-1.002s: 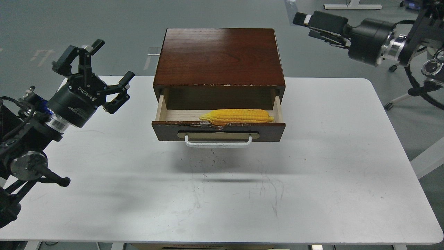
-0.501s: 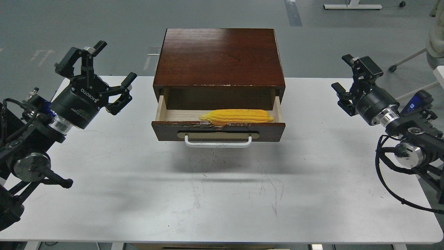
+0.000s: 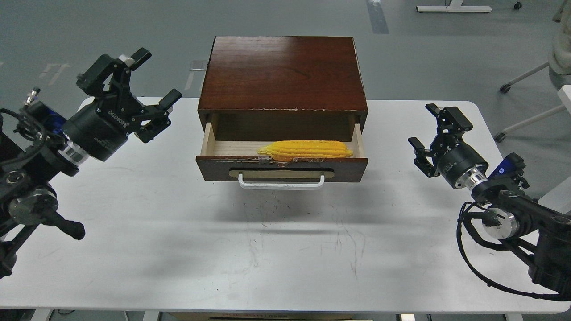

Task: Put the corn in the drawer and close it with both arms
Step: 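Swing the left gripper down in front of the drawer front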

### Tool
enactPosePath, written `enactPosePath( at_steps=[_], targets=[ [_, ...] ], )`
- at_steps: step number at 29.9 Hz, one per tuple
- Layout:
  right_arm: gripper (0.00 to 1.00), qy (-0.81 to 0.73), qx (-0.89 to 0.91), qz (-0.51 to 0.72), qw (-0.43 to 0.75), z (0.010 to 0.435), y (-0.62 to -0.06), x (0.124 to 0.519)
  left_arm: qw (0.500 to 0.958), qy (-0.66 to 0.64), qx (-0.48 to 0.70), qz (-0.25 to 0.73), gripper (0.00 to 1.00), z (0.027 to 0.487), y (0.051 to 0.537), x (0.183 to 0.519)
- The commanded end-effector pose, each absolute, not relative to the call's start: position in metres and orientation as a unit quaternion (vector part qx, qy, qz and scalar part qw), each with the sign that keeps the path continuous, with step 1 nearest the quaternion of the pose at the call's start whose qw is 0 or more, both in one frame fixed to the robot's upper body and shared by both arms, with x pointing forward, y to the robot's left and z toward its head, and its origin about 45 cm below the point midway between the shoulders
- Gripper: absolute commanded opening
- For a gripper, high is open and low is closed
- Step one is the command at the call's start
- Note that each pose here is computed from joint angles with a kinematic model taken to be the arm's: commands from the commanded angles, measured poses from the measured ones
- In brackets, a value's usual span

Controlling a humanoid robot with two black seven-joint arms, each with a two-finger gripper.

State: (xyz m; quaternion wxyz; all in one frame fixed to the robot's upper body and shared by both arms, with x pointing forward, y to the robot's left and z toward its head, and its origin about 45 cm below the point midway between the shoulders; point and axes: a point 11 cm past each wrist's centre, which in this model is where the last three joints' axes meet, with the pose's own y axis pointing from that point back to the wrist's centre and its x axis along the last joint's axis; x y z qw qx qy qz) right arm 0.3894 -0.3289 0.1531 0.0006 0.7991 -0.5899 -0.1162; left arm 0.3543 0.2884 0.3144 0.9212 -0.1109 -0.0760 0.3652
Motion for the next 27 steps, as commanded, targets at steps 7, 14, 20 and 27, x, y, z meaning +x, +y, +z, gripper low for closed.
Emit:
enactPosePath(
  at_steps=[7,14,20,27],
  targets=[
    [1.00,-0.590,0.800,-0.114,0.002,0.155,-0.330,0.390,0.922,-0.356,-0.026,0.148,1.00,0.373,0.174,0.315],
    [1.00,-0.590,0.799,-0.114,0.004,0.154,-0.331,0.389,0.886,-0.460,0.039,0.044,0.95,0.345,0.113,0.299],
    [1.00,-0.588,0.801,-0.113,0.011,0.151,-0.331,0.387,0.891,-0.445,0.090,-0.019,0.57,0.295,0.103,0.278],
    [1.00,-0.587,0.801,-0.114,0.014,0.149,-0.331,0.385,0.913,-0.384,0.133,-0.024,0.00,0.245,0.113,0.258]
  ],
)
